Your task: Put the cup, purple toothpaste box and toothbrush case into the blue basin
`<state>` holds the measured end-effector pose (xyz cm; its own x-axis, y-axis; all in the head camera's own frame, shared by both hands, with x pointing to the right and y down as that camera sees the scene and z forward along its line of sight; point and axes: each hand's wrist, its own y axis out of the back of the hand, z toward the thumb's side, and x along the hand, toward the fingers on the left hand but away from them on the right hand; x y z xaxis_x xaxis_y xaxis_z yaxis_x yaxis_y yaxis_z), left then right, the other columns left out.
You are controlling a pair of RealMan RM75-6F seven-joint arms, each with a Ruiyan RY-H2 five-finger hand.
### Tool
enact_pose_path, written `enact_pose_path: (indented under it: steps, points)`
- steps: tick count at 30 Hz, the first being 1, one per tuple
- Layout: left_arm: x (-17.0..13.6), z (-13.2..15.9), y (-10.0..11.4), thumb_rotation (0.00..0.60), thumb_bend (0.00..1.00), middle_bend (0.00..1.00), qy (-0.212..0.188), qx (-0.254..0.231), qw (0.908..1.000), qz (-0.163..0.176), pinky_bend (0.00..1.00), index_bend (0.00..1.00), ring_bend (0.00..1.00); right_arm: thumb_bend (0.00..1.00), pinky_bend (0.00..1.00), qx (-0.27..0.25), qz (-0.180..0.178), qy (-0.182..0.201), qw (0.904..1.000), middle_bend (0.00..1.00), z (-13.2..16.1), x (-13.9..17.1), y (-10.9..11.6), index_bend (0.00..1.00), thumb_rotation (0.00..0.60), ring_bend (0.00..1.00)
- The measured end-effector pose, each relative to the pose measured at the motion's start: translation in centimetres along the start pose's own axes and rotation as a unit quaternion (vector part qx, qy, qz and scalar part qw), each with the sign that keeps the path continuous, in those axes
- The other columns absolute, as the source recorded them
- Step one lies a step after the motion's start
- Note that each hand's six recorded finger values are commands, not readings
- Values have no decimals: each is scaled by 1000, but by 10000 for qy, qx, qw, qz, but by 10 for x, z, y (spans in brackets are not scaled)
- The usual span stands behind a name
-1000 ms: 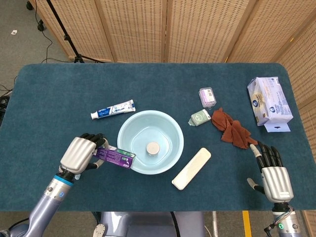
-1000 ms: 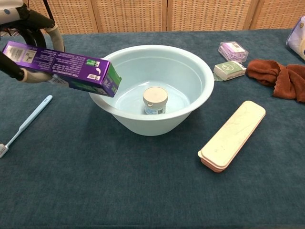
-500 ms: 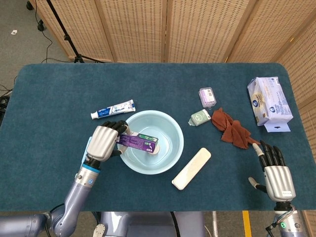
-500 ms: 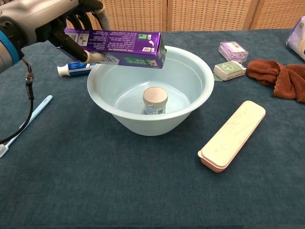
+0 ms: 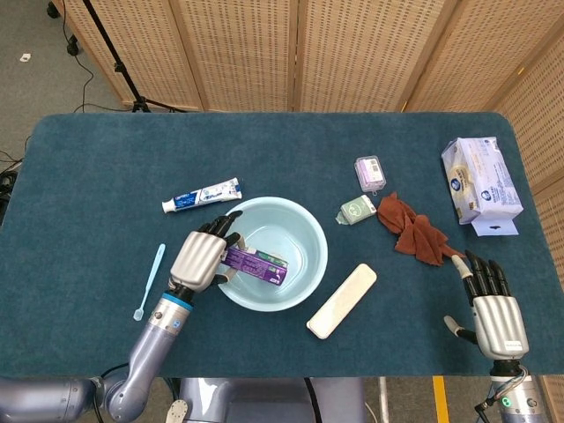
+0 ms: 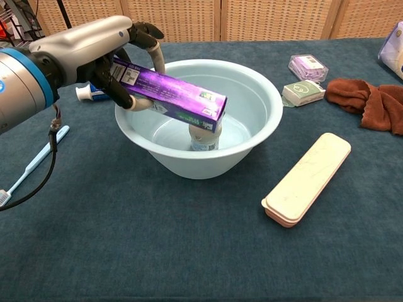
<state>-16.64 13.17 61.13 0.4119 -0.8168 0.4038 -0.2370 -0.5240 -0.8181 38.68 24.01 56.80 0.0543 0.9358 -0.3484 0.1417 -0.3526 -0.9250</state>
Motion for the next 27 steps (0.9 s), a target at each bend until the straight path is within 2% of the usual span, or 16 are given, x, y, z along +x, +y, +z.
enact_pose_path:
  steps: [2, 5, 18, 27]
  points:
    - [0, -1, -3, 600, 174, 0, 38, 24, 9999, -167, 49, 127, 0, 156, 0, -9, 3, 0, 10000, 0, 0, 0, 0, 8, 600, 0]
    - [1, 0, -3, 600, 173, 0, 35, 73, 9997, -228, 42, 113, 0, 156, 0, -5, 7, -1, 10000, 0, 0, 0, 0, 8, 600, 0]
    - [0, 8, 14, 600, 175, 0, -88, -168, 9996, 216, 28, 108, 0, 156, 0, -7, 41, -18, 10000, 0, -1, 0, -1, 8, 600, 0]
    - [-11, -2, 22, 600, 179, 0, -14, -79, 9998, 194, 28, 108, 0, 156, 0, -2, 45, -45, 10000, 0, -1, 0, -1, 8, 600, 0]
